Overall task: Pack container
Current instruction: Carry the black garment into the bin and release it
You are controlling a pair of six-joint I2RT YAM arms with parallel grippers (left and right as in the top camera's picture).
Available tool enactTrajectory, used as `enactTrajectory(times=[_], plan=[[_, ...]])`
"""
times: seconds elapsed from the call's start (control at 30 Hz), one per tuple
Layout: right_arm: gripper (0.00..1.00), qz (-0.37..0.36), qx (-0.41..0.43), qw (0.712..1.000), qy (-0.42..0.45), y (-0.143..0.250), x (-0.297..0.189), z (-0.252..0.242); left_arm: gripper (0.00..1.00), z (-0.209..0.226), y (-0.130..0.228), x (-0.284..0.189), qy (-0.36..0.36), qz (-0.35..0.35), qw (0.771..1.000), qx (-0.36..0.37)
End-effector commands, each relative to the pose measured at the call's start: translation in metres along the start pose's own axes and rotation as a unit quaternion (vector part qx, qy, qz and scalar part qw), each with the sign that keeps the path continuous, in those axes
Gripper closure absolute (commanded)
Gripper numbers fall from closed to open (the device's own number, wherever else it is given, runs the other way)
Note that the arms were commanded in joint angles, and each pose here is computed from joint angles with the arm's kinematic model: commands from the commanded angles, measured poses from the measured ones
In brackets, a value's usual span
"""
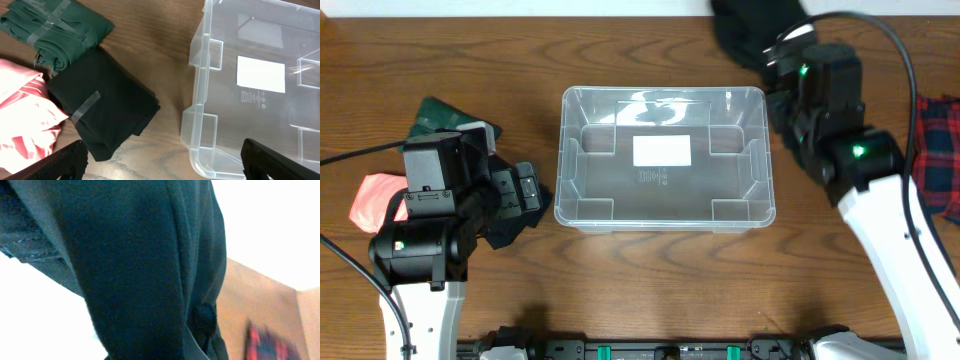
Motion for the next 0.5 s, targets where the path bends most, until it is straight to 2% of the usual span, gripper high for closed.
enactTrajectory(times=[0.0,0.1,0.27,0.47], plan=[[0.97,-0.081,-0.101,0.986,-0.108,-0.035,-0.027,0.055,0.02,-0.001,-0.006,-0.006,0.0,-0.012,1.0,-0.002],[0.99,-0.073,-0.153,0.974,-0.151,-0.031,-0.027,0.095,0.02,0.003,-0.006,-0.006,-0.017,-0.015,1.0,-0.003],[0.99,-0.008,-0.193,0.958,-0.211,-0.003,-0.004,0.145,0.02,0.017,-0.002,-0.007,-0.062,-0.008,0.998,-0.006],[0.99,0.064,-0.228,0.934,-0.269,0.035,0.035,0.197,0.02,0.05,0.0,-0.013,-0.123,-0.01,0.988,-0.092]])
Point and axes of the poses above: each gripper's point midway between its finger pads, its own x axis out along the fingers, its own z axis along the line the jaws close on, y = z × x, the point moved 3 cm from there along -x, back along the fingers, and after that the axes turned 4 degrees about -x, right-handed, at the moved point
